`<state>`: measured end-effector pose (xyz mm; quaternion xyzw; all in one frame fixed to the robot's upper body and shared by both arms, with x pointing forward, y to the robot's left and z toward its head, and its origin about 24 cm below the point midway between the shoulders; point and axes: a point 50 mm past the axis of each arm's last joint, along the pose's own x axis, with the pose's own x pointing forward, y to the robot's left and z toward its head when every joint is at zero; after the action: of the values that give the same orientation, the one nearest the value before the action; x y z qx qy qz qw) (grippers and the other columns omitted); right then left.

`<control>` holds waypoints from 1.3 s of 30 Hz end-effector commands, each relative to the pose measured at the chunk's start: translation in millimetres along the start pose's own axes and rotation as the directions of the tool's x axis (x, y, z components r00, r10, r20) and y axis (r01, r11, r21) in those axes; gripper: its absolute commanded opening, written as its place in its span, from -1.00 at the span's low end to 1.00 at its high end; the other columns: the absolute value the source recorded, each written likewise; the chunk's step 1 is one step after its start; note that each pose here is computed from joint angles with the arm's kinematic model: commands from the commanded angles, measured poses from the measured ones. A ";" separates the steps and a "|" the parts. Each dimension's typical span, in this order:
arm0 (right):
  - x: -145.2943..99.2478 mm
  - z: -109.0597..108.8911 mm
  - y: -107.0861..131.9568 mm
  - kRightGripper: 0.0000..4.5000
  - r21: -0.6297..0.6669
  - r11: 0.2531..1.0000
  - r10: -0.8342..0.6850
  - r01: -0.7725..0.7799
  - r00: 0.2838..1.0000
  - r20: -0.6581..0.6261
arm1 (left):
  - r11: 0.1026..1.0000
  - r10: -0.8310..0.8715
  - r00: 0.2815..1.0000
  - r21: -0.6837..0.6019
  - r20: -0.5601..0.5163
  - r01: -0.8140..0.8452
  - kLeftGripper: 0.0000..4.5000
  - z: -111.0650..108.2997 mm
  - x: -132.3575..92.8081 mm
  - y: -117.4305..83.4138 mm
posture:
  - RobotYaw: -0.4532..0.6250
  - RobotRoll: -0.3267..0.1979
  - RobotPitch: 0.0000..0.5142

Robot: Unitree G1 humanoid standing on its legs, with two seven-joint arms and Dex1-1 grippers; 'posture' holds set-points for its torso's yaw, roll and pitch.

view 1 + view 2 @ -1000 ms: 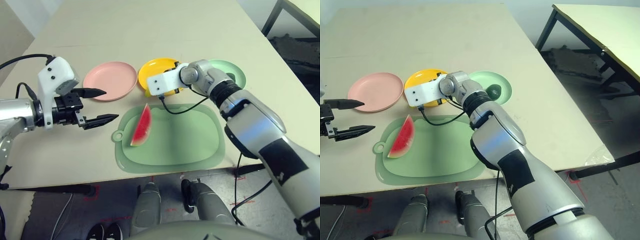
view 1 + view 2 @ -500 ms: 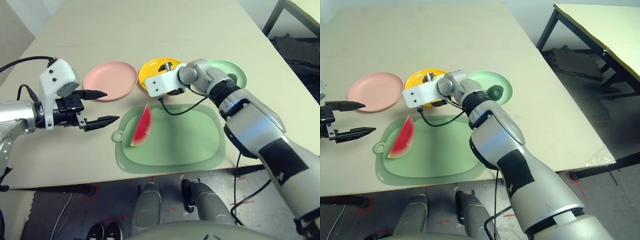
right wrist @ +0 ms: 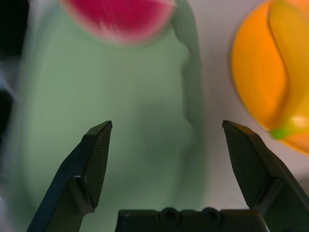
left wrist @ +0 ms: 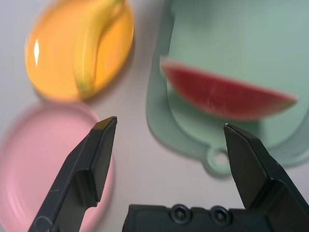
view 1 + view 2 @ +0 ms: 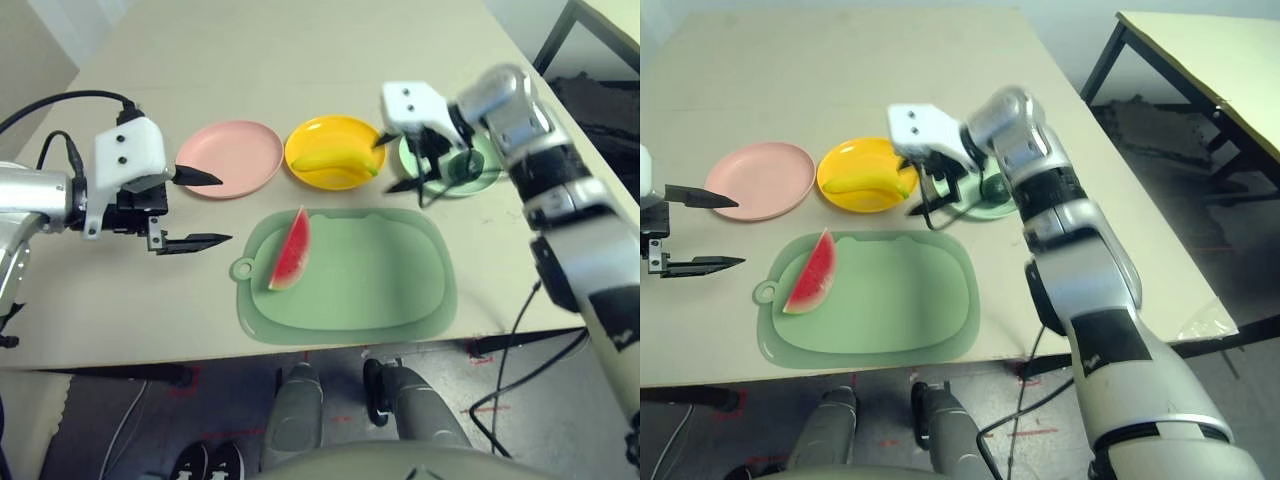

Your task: Place the fruits into color-matched plates.

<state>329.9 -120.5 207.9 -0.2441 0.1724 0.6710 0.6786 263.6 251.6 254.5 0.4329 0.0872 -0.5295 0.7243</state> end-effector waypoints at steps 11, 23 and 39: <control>16.7 -47.9 78.9 0.98 0.312 0.925 -0.333 0.215 0.855 0.398 | 0.875 -0.311 0.950 0.382 -0.031 0.298 1.00 7.6 44.7 9.0 | -0.11 0.25 -0.34; 30.3 -99.5 111.7 0.98 0.296 0.877 -0.481 0.379 0.707 0.519 | 0.670 -0.423 0.889 0.598 -0.179 0.439 1.00 14.9 88.8 20.3 | -0.25 0.25 -0.39; 19.5 -102.6 107.1 0.98 0.333 0.826 -0.564 0.455 0.666 0.488 | 0.448 -0.576 0.761 0.664 -0.299 0.599 1.00 19.3 122.1 5.0 | -0.39 0.25 -0.43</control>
<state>236.2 -163.0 102.9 -0.0109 -0.0532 0.4771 0.8772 316.0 158.6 198.6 0.6319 0.0294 -0.7203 0.2846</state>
